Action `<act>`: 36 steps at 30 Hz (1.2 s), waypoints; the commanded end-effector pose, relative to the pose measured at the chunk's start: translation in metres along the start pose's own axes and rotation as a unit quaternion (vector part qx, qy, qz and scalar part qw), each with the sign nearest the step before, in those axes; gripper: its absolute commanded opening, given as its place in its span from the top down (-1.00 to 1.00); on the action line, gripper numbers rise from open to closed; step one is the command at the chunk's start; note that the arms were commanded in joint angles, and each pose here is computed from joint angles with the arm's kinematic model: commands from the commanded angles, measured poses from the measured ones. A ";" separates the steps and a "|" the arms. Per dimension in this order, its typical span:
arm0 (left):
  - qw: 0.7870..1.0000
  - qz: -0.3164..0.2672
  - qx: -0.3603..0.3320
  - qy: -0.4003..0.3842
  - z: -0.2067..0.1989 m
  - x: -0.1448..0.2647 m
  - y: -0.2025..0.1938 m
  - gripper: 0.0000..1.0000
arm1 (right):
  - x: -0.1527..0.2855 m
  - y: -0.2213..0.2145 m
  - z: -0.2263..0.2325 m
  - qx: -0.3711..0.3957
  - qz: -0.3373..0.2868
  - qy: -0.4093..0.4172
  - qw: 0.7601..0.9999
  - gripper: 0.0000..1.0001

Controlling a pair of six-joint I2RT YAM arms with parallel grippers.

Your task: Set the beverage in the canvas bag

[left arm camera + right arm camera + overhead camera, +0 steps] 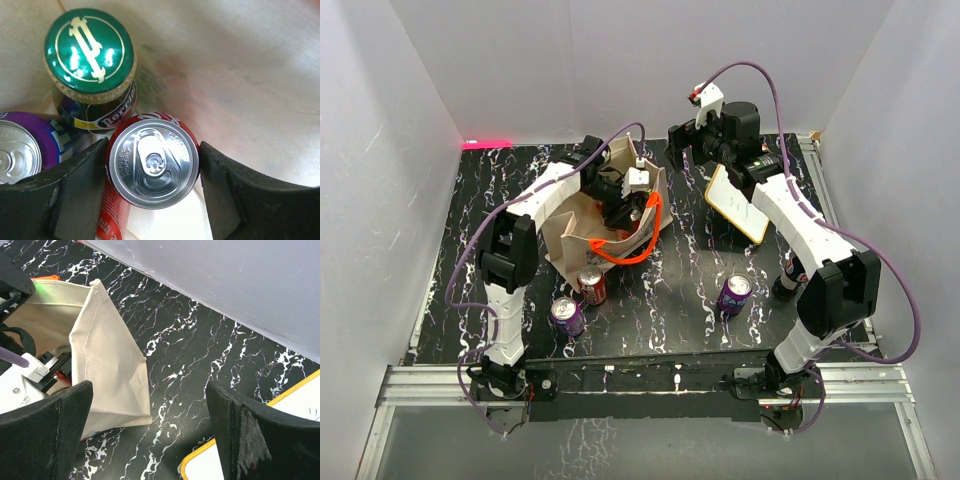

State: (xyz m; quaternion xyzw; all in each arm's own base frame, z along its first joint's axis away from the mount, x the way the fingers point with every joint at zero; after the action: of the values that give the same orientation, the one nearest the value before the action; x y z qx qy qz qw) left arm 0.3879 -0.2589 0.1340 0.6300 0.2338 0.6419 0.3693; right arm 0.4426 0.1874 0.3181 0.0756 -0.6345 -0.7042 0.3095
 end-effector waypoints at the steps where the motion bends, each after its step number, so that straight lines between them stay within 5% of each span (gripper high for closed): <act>1: 0.999 -0.038 -0.019 -0.002 -0.012 0.015 0.032 0.84 | 0.015 0.029 0.006 0.007 -0.050 0.007 0.999 -1.00; 16: 0.999 -0.018 -0.026 -0.024 -0.026 0.014 0.019 0.23 | 0.014 0.027 0.006 0.006 -0.047 0.009 0.999 -1.00; 26: 0.995 -0.019 -0.056 -0.076 -0.043 0.027 0.029 0.79 | 0.016 0.025 0.007 0.007 -0.047 0.011 0.999 -1.00; 36: 0.992 0.007 -0.079 -0.094 -0.056 0.040 0.022 0.93 | 0.017 0.023 0.009 0.001 -0.047 0.014 0.999 -0.99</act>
State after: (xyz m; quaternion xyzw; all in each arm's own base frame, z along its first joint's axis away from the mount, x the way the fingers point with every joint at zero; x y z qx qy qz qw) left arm 0.3531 -0.2328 0.1463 0.6628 0.1376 0.6174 0.4007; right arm 0.4379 0.1883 0.3089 0.0703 -0.6278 -0.7055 0.3213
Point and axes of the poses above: each gripper's point midway between its finger pads, its own x axis back along the fingers, its own z axis along the line the jaws close on, y = z × x, the point moved 3 cm from there along x, back along the fingers, and after that the axes turned 12 degrees about -x, right-handed, at the moved point
